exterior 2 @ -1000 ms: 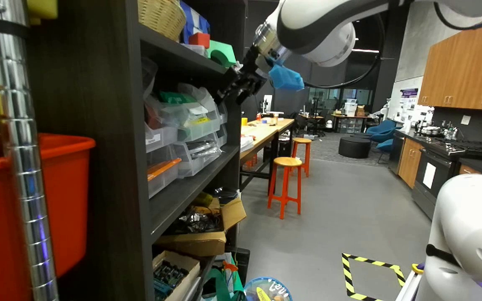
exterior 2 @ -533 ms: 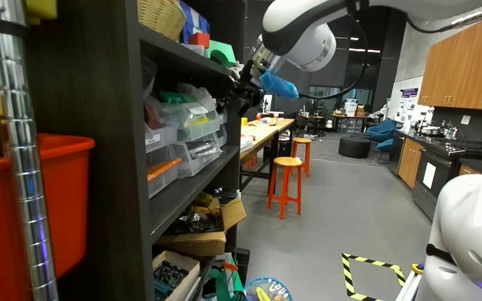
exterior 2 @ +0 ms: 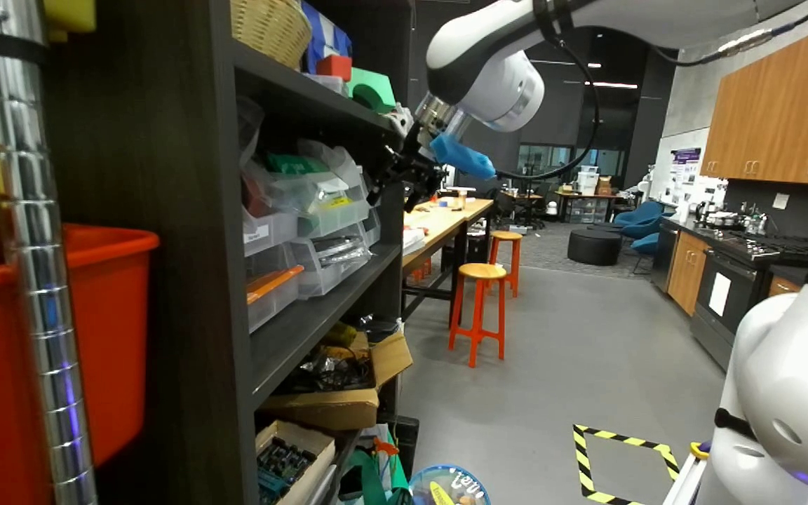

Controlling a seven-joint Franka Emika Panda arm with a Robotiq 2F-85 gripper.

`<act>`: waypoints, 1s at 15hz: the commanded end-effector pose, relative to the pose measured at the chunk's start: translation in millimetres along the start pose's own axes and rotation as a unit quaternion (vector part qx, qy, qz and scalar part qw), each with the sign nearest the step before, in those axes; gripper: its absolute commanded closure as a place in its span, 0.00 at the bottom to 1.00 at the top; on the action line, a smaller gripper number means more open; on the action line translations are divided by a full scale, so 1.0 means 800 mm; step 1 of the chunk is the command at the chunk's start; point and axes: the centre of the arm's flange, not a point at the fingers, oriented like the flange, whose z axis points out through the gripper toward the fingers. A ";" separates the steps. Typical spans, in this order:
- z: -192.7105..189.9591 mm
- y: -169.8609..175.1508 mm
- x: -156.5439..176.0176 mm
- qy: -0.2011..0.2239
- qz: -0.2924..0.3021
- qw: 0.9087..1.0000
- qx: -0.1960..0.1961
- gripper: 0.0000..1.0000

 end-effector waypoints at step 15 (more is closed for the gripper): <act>-0.024 0.050 0.066 0.074 0.181 0.972 0.130 0.00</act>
